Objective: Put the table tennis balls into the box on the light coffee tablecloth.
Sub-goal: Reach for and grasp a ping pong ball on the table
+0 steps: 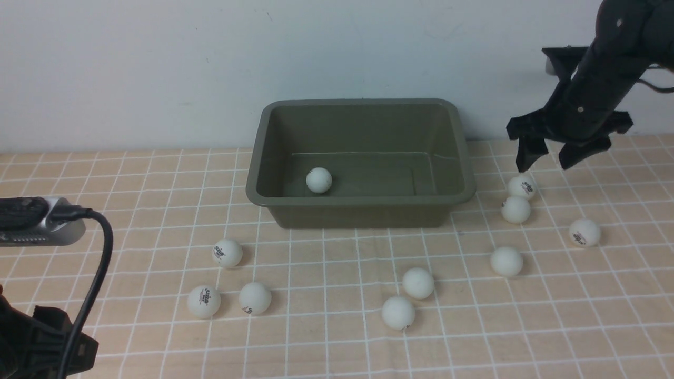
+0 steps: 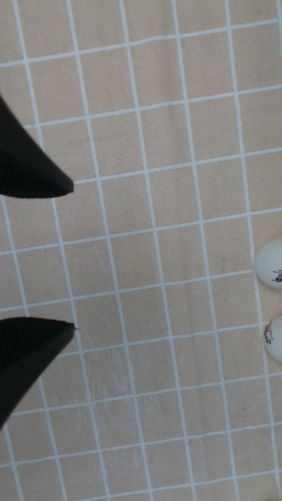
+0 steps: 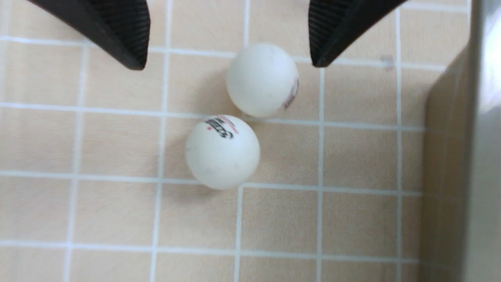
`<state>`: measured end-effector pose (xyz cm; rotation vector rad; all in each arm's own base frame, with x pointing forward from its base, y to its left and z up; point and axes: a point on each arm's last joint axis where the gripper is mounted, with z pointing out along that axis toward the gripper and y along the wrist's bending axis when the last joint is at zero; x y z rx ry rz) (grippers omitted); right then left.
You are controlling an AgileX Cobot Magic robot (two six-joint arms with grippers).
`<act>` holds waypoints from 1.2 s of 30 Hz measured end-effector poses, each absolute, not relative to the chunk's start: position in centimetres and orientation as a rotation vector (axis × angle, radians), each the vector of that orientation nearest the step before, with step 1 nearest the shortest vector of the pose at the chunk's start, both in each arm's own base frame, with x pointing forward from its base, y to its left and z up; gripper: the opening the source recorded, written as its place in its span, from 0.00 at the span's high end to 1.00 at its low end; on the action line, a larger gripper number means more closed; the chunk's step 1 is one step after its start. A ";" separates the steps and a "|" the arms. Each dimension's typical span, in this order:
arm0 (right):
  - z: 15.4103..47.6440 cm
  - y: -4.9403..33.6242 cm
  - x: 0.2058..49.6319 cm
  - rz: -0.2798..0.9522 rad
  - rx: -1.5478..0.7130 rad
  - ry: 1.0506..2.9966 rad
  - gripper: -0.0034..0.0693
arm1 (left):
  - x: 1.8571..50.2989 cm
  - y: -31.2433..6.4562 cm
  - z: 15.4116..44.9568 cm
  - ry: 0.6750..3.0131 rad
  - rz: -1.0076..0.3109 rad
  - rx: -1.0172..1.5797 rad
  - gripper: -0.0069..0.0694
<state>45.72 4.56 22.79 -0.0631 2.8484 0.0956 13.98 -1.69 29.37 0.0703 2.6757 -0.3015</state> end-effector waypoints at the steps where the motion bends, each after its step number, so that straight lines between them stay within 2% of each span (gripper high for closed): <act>1: 22.0 4.7 46.0 0.112 -0.036 2.833 0.28 | 14.0 -1.7 29.4 2.676 -0.301 0.070 0.46; 7: 20.2 4.7 47.1 0.124 0.025 2.797 0.28 | 14.0 -1.7 29.4 2.676 -0.301 0.070 0.46; 25: 16.4 4.6 48.3 0.089 0.024 2.797 0.28 | 14.0 -1.7 29.4 2.676 -0.301 0.070 0.46; 30: 15.8 4.6 48.5 0.090 0.043 2.798 0.32 | 14.0 -1.7 29.4 2.676 -0.301 0.070 0.46; 36: 15.4 4.6 48.6 0.078 0.037 2.802 0.45 | 14.0 -1.7 29.4 2.676 -0.301 0.070 0.46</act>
